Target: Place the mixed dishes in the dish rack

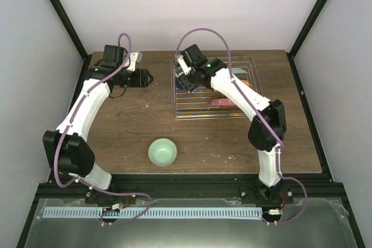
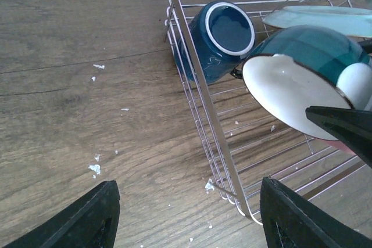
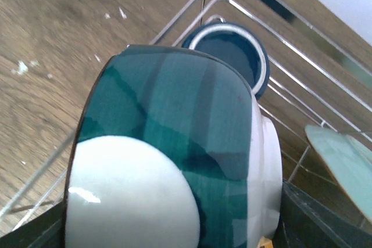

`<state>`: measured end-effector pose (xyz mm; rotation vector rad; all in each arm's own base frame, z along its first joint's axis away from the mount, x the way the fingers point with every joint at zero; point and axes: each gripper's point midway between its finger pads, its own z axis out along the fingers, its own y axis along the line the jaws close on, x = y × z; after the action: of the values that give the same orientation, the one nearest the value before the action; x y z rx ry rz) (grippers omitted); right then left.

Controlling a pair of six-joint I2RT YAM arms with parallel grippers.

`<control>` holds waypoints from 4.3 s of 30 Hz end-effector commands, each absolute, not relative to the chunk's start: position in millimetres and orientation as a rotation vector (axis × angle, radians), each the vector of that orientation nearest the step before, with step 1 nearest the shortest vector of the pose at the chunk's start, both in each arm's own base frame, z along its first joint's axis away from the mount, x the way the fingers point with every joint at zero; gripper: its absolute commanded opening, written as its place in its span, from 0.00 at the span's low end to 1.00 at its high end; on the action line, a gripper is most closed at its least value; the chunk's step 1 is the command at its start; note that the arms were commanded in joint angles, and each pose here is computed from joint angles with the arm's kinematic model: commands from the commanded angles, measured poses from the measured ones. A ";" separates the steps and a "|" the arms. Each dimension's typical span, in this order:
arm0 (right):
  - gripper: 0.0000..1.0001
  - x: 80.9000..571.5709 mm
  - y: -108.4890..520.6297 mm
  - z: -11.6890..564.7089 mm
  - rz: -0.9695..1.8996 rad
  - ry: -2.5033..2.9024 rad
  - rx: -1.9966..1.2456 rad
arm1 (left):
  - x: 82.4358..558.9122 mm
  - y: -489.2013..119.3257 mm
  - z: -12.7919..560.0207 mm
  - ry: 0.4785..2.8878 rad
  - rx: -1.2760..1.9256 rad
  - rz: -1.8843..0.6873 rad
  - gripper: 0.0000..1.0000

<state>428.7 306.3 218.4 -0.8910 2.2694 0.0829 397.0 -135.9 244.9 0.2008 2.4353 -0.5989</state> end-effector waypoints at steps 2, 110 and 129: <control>0.20 432.0 295.7 217.6 -0.071 2.280 -0.932 | 395.0 -130.5 255.0 2.394 0.214 -0.597 0.68; 1.00 371.7 289.8 134.5 -0.047 2.403 -1.299 | 429.3 -144.2 231.7 2.439 0.251 -0.842 0.70; 1.00 401.8 256.8 101.2 -0.380 2.364 -1.297 | 437.9 -144.1 228.2 2.446 0.251 -0.837 0.70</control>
<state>388.4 265.8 106.5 -1.3070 2.3871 -0.2739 430.9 -143.9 220.4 0.2256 2.4719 -0.8353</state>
